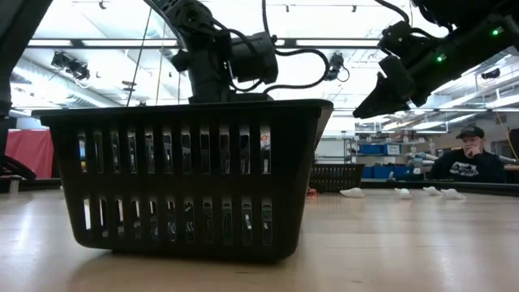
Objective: Sort Halloween decoration
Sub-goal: Put the white ghost toy into the top left black basket
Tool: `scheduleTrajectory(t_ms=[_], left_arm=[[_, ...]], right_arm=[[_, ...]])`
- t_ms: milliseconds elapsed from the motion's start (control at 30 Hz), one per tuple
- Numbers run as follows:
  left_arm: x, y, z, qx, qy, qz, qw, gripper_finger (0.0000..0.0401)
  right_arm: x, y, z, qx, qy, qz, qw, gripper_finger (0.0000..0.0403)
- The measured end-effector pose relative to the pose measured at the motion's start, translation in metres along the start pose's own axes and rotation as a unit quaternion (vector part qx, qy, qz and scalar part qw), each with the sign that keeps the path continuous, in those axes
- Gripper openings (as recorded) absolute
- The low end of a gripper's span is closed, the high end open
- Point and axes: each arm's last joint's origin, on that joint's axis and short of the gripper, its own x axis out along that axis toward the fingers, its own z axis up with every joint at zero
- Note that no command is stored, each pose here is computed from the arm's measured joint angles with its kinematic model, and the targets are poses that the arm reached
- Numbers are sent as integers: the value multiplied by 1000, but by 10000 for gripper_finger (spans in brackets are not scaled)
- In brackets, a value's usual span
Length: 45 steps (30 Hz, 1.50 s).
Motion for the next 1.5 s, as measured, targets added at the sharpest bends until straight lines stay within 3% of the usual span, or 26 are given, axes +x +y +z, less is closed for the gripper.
scheduleTrajectory(t_ms=[367, 600, 1033, 1500], left_arm=[[8, -1, 2, 21, -11, -24, 999, 180], [17, -1, 2, 2, -5, -29, 1000, 157], [19, -1, 2, -18, -9, -25, 999, 36], [14, 2, 9, -23, -2, -24, 999, 48]], right_arm=[[0, 0, 0, 5, -1, 0, 1000, 169], [0, 0, 0, 11, -2, -1, 1000, 169], [0, 0, 1, 14, -4, 2, 1000, 169], [0, 0, 1, 15, -3, 2, 1000, 169]])
